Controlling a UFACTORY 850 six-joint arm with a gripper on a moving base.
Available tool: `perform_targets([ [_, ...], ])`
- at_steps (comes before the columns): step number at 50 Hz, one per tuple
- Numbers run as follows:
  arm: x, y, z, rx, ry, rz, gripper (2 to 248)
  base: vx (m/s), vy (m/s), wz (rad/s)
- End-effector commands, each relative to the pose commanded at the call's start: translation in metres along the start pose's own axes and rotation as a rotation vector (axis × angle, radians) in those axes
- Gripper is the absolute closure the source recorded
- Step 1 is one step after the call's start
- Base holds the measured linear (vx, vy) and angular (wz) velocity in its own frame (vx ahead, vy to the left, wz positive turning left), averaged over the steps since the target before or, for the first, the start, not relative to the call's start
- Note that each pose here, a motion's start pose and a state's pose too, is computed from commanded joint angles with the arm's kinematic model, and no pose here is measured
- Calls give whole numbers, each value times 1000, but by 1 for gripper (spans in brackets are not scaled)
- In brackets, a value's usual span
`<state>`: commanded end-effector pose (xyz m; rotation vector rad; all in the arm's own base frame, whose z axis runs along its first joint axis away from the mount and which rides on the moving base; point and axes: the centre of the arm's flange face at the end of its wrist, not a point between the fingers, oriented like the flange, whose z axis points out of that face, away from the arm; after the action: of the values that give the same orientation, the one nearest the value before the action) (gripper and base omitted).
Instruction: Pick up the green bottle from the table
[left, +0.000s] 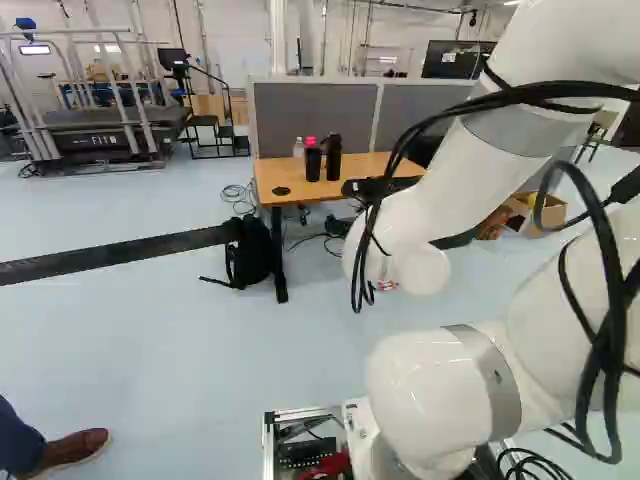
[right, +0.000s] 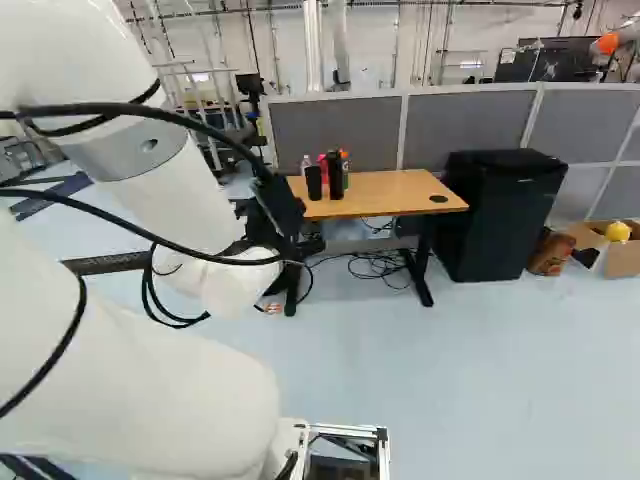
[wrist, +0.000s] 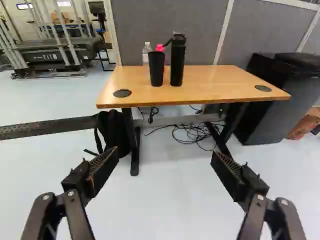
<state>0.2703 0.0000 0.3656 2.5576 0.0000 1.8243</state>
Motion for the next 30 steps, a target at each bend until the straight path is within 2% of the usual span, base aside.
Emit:
perform_targets([
  [30, 0, 0, 0, 0, 0, 0, 3, 0, 0, 0],
])
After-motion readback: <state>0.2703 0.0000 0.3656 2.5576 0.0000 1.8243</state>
